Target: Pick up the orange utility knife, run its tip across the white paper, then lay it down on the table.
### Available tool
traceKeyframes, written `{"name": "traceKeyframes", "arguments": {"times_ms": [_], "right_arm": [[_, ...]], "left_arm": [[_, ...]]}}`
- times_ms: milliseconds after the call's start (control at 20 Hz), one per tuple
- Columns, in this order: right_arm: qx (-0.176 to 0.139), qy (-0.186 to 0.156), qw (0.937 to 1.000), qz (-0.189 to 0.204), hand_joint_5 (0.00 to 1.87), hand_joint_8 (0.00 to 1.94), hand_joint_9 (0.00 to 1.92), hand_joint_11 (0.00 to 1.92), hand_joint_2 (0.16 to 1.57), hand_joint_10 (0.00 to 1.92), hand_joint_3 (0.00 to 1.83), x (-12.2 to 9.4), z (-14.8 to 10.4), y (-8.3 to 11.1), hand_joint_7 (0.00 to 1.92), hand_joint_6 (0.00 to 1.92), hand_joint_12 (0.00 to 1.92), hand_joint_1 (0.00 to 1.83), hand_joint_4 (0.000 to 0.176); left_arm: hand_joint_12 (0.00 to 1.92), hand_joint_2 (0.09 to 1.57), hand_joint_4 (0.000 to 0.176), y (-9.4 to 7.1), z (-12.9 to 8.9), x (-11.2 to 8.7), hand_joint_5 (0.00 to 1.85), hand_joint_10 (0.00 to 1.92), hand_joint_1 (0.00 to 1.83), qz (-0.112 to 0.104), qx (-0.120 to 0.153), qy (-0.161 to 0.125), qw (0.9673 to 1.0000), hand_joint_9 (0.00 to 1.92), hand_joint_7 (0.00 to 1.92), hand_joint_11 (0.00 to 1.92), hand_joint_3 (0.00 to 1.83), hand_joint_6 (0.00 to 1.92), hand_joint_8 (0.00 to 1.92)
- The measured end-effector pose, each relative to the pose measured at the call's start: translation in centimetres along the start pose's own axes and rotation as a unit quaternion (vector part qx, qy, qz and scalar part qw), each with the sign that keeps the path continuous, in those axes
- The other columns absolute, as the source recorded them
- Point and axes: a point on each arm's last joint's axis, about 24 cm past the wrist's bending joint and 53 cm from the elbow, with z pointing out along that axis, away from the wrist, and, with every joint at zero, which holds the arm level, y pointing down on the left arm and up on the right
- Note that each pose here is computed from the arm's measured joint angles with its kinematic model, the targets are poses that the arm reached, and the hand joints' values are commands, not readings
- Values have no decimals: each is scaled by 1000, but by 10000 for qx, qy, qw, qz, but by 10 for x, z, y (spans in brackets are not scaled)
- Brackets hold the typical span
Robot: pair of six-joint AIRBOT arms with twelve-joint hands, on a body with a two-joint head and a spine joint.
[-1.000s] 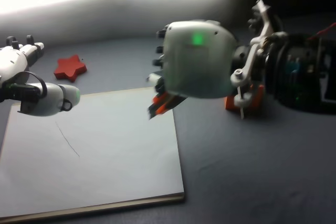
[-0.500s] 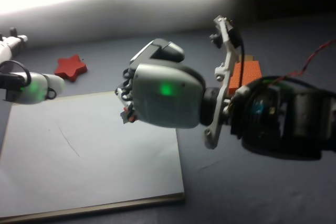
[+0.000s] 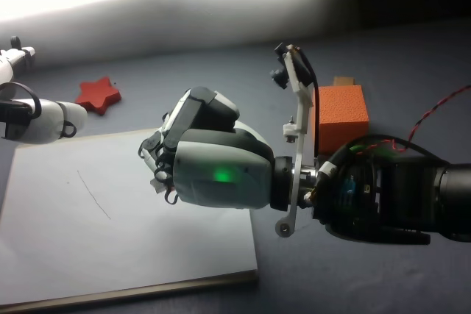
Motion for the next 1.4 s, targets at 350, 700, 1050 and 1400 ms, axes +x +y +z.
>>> {"name": "traceKeyframes", "arguments": {"times_ms": [350,700,1050,1400], "right_arm": [[-382,-233,9986,-295,1379,1941,1735,1772,1408,1921,0,-5,-1,27,1630,1921,1921,1496,176],[-441,-339,9976,-406,1367,1941,1737,1793,1417,1921,0,-5,-13,37,1618,1921,1921,1468,176],[-423,-372,9969,-546,1383,1941,1731,1779,1413,1921,0,2,-40,30,1615,1921,1921,1474,176],[-400,-282,9972,-573,1385,1941,1731,1787,1409,1921,0,11,-69,14,1612,1921,1921,1481,176]], "left_arm": [[349,1194,70,2,0,1,0,7,230,20,-29,4,10000,34,21,0,0,0,3],[356,1193,68,2,0,1,0,11,226,20,-29,4,10000,40,17,0,0,0,2],[360,1196,65,2,0,1,0,4,231,11,-30,1,10000,41,28,0,0,0,1],[322,1198,67,2,0,0,0,1,225,10,-27,-2,10000,28,10,0,0,0,0]]}}
